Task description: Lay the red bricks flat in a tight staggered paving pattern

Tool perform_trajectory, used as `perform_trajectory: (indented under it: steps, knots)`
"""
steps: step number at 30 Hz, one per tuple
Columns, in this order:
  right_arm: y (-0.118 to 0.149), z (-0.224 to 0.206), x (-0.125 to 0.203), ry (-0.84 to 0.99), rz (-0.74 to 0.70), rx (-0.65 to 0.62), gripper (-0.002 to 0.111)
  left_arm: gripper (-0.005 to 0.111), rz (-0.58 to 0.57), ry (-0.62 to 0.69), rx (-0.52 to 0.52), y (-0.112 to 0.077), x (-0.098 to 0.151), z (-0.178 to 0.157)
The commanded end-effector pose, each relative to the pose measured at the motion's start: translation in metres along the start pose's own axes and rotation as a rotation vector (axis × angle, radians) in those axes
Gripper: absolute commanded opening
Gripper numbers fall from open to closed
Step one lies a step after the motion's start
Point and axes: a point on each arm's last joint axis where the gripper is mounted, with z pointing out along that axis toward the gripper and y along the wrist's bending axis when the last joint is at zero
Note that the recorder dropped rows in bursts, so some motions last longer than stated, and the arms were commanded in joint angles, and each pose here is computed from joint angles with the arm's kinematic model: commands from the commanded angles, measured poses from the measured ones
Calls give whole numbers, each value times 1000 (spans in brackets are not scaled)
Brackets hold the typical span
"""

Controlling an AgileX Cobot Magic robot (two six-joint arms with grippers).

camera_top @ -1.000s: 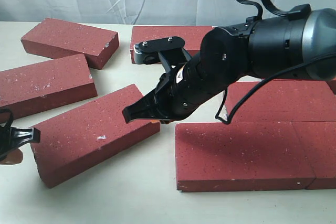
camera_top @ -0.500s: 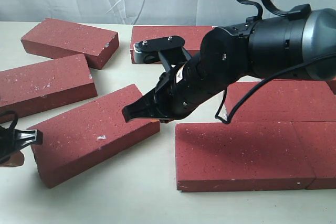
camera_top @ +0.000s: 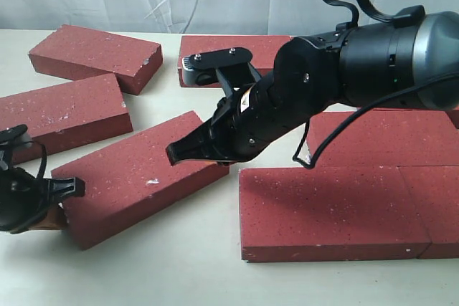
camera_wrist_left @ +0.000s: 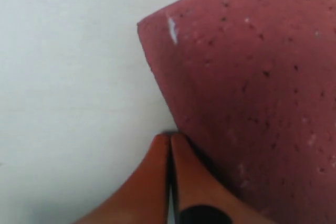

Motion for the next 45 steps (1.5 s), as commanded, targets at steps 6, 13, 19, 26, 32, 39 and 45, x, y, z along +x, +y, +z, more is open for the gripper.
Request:
perform_trajectory:
  steps: [6,13,19,26,32,39,45]
  knots:
    - [-1,-3,-3,-33,-4,4,-1,0,3,-16,127,-7,-5,17]
    - [-3,4,-1,-15,-1,9,-1,0,-1,-58,215,-12,-12,27]
    - [-5,13,3,17,2,16,-1,0,44,-54,309,-24,-26,30]
    - [-5,13,10,98,8,16,-1,0,31,-56,351,-29,-43,39]
    - [-6,13,11,106,0,29,-1,0,24,-6,400,-31,-44,50]
    - [-20,12,6,50,19,176,-1,0,12,7,419,-33,-43,53]
    - [-26,10,3,9,49,253,-1,0,83,-10,414,-56,-45,57]
